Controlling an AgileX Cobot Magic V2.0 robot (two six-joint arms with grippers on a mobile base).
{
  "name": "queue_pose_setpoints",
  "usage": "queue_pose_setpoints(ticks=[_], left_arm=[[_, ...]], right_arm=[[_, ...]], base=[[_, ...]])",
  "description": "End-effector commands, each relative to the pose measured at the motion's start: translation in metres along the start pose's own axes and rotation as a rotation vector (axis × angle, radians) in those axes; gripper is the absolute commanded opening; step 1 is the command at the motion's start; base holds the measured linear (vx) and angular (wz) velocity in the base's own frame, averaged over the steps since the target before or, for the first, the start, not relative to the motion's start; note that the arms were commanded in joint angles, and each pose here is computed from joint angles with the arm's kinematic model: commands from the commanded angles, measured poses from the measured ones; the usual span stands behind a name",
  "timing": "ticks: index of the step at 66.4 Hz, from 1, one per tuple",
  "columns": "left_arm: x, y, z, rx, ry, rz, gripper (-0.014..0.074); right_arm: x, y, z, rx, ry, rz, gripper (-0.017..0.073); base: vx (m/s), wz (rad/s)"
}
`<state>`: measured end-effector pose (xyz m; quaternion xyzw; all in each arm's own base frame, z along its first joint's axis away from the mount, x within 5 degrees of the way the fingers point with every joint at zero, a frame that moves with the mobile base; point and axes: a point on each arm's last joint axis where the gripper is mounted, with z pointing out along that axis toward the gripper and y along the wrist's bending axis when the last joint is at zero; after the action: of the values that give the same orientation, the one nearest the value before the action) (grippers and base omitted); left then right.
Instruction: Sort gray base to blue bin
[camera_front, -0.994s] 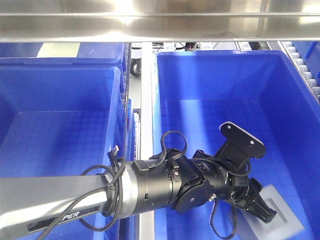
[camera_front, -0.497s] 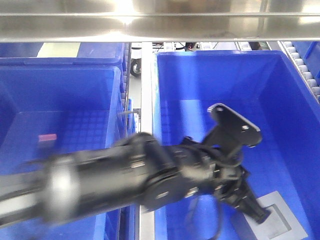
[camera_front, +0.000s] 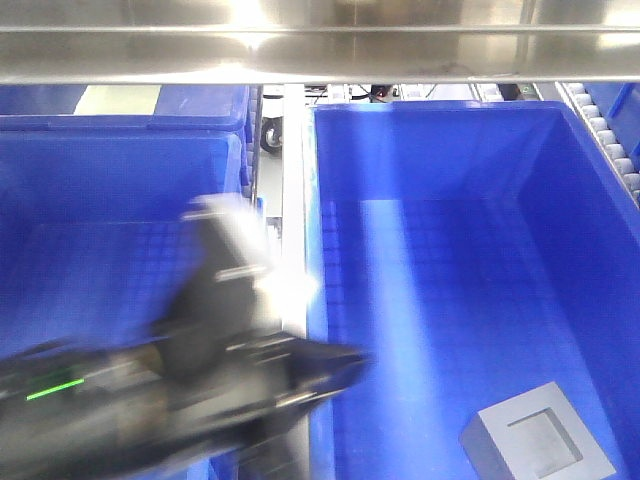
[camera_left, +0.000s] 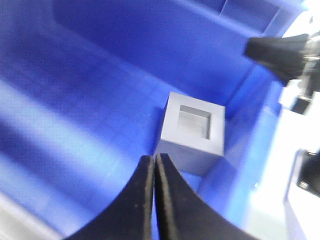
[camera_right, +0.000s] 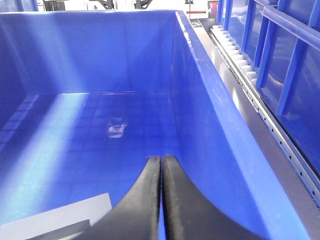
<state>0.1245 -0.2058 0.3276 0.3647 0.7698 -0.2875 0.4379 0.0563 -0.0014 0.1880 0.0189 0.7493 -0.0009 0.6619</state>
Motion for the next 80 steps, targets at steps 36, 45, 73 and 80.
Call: queue_pose_setpoints(ticks=[36, 45, 73, 80], left_arm=[[0.08, 0.012, -0.169, 0.048, -0.347, -0.005, -0.0007], [0.088, 0.014, -0.187, 0.056, -0.406, -0.006, -0.0007], [0.089, 0.014, -0.193, 0.063, -0.444, -0.007, -0.0006], [0.089, 0.014, -0.193, 0.063, -0.444, -0.007, -0.0006]], right_arm=[[-0.001, 0.0, 0.002, 0.004, -0.019, -0.016, -0.0005], [-0.001, 0.0, 0.002, 0.004, -0.019, -0.016, -0.0005], [-0.001, 0.0, 0.002, 0.004, -0.019, -0.016, -0.0005], [-0.001, 0.0, 0.002, 0.004, -0.019, -0.016, -0.0005]], base=[[0.0, 0.0], [0.0, 0.0], [0.0, 0.0], [0.0, 0.0]])
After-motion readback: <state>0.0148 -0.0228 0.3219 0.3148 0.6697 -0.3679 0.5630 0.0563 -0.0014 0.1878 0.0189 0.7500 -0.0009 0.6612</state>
